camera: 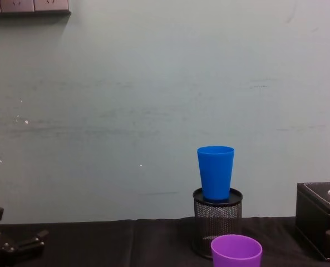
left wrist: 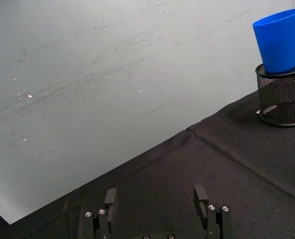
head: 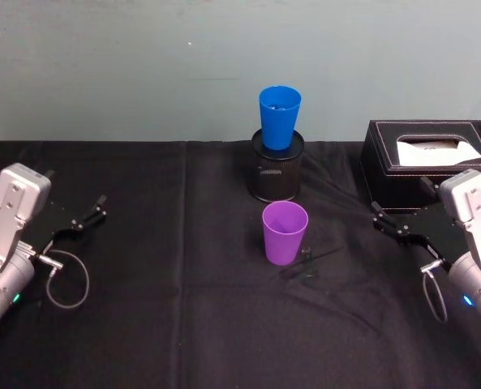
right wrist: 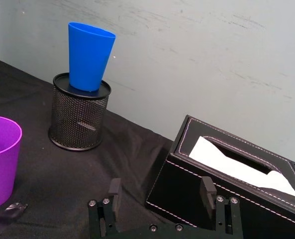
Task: Pick up one cup with a gripper and tap it against the other cup.
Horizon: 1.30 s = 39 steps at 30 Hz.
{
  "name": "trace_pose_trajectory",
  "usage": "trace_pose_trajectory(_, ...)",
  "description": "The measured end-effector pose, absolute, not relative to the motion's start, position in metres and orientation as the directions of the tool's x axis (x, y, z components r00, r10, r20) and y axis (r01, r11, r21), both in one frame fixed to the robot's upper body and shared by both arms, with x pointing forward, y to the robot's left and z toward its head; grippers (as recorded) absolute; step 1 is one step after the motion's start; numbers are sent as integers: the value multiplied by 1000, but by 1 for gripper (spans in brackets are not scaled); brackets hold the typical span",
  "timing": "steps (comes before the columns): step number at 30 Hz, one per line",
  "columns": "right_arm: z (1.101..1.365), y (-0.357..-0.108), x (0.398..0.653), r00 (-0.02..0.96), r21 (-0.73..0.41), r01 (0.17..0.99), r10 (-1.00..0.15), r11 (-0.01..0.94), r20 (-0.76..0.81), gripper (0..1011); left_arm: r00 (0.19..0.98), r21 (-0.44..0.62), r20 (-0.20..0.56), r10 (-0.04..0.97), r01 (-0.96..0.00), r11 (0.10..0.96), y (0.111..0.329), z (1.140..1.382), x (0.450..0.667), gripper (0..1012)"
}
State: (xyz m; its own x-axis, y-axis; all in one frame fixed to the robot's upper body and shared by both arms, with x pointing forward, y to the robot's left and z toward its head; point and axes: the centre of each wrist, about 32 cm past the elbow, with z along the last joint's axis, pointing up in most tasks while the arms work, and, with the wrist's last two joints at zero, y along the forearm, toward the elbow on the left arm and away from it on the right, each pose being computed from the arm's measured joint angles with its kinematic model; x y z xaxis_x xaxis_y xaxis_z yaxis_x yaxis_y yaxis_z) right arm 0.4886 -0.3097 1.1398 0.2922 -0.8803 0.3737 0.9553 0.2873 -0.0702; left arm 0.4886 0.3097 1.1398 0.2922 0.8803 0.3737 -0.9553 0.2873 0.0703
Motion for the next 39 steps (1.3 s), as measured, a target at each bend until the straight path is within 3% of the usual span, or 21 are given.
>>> trace_pose_trajectory(39, 1140, -310, 489, 292, -70, 955, -880, 287, 374, 1003, 292, 70, 374, 880, -955, 287, 310, 1140, 489, 1000)
